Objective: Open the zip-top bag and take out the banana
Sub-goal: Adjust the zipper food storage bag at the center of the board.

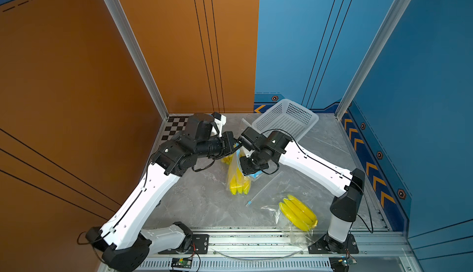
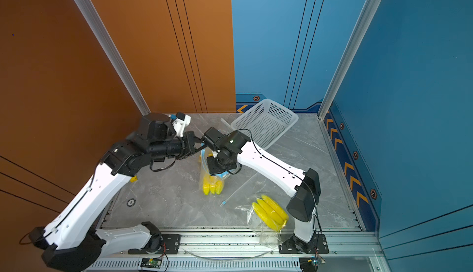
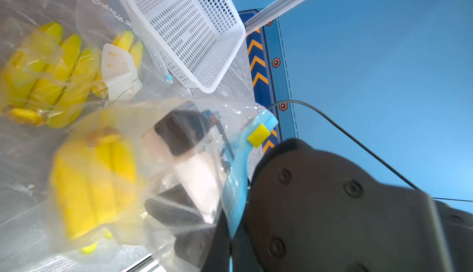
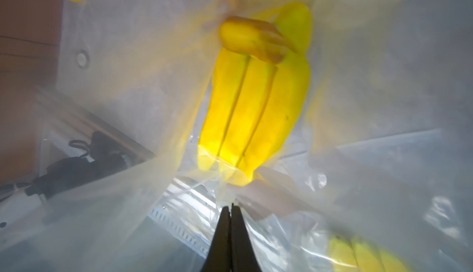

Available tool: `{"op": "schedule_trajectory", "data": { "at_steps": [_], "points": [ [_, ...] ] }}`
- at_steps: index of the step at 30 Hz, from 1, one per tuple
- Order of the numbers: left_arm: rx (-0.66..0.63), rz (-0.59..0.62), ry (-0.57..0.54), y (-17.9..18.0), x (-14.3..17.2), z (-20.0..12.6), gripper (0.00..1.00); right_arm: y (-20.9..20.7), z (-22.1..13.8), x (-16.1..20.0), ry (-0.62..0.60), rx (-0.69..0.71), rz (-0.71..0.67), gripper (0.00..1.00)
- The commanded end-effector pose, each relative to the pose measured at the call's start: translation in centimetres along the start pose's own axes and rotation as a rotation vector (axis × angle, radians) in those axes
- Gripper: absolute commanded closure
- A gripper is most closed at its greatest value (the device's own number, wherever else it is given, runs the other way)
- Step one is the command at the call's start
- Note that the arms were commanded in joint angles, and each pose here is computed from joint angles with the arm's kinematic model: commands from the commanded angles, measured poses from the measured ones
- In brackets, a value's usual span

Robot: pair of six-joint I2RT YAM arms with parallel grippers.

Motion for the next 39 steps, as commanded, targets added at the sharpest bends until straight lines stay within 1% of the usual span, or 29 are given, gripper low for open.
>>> {"op": "schedule_trajectory", "data": {
  "at_steps": [1, 3, 5, 8, 11, 12, 15, 18, 21, 23, 25, 27, 30, 32, 35, 39],
  "points": [
    [-0.020, 0.010, 0.052, 0.3, 1.0, 1.5, 1.00, -2.0, 2.0, 1.3, 0.046, -0.004, 0.088, 1.00],
    [-0.045, 0.034, 0.109, 0.6, 2.1, 3.8, 1.00, -4.9, 4.1, 3.0, 0.065, -0.011, 0.171, 1.00],
    [-0.043, 0.047, 0.193, 0.6, 4.1, 7.4, 1.00, -7.7, 6.1, 4.8, 0.054, -0.022, 0.247, 1.00],
    [-0.032, 0.046, 0.305, 1.2, 7.5, 12.6, 1.00, -9.0, 7.5, 5.8, 0.000, -0.057, 0.291, 1.00],
    [-0.054, 0.033, 0.379, 2.9, 9.6, 15.7, 1.00, -9.1, 8.4, 5.5, -0.066, -0.110, 0.334, 0.99],
    [-0.057, 0.028, 0.388, 3.2, 9.7, 16.2, 1.00, -9.3, 8.6, 5.3, -0.082, -0.117, 0.344, 0.95],
    [-0.049, 0.021, 0.395, 3.0, 9.3, 17.0, 1.00, -10.4, 8.6, 5.3, -0.119, -0.095, 0.372, 0.85],
    [-0.009, 0.027, 0.375, 1.5, 7.8, 16.9, 1.00, -10.9, 6.8, 4.2, -0.233, -0.106, 0.375, 0.80],
    [0.015, 0.017, 0.362, 0.8, 6.7, 16.7, 1.00, -11.5, 4.7, 2.9, -0.387, -0.128, 0.413, 0.79],
    [0.024, 0.008, 0.367, 0.6, 6.5, 16.7, 1.00, -11.7, 3.9, 2.1, -0.493, -0.173, 0.461, 0.80],
    [0.036, 0.004, 0.376, 0.2, 6.6, 16.7, 1.00, -12.5, 3.8, 1.7, -0.555, -0.172, 0.514, 0.84],
    [0.047, -0.002, 0.384, -0.3, 6.6, 16.8, 1.00, -12.6, 3.6, 1.1, -0.601, -0.186, 0.534, 0.87],
    [0.077, -0.007, 0.401, -1.5, 6.6, 16.9, 1.00, -12.1, 3.2, 0.0, -0.646, -0.222, 0.535, 0.88],
    [0.091, -0.004, 0.405, -2.3, 6.7, 17.0, 1.00, -12.3, 3.4, -0.4, -0.648, -0.211, 0.549, 0.89],
    [0.108, 0.002, 0.412, -3.3, 6.9, 17.1, 1.00, -13.1, 4.9, -0.2, -0.578, -0.150, 0.565, 0.90],
    [0.129, 0.010, 0.409, -4.4, 6.8, 17.1, 1.00, -15.8, 7.3, 2.4, -0.399, 0.024, 0.628, 0.91]
  ]
}}
Point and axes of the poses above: each gripper's point midway between its finger pads, its own z axis out along the fingers, its own y axis along the line the jaws close on, x = y × z, the point moved 1 cm from there along -z, back along the fingers, and after that the axes turned 1 degree about -z, right-handed, at the moved point
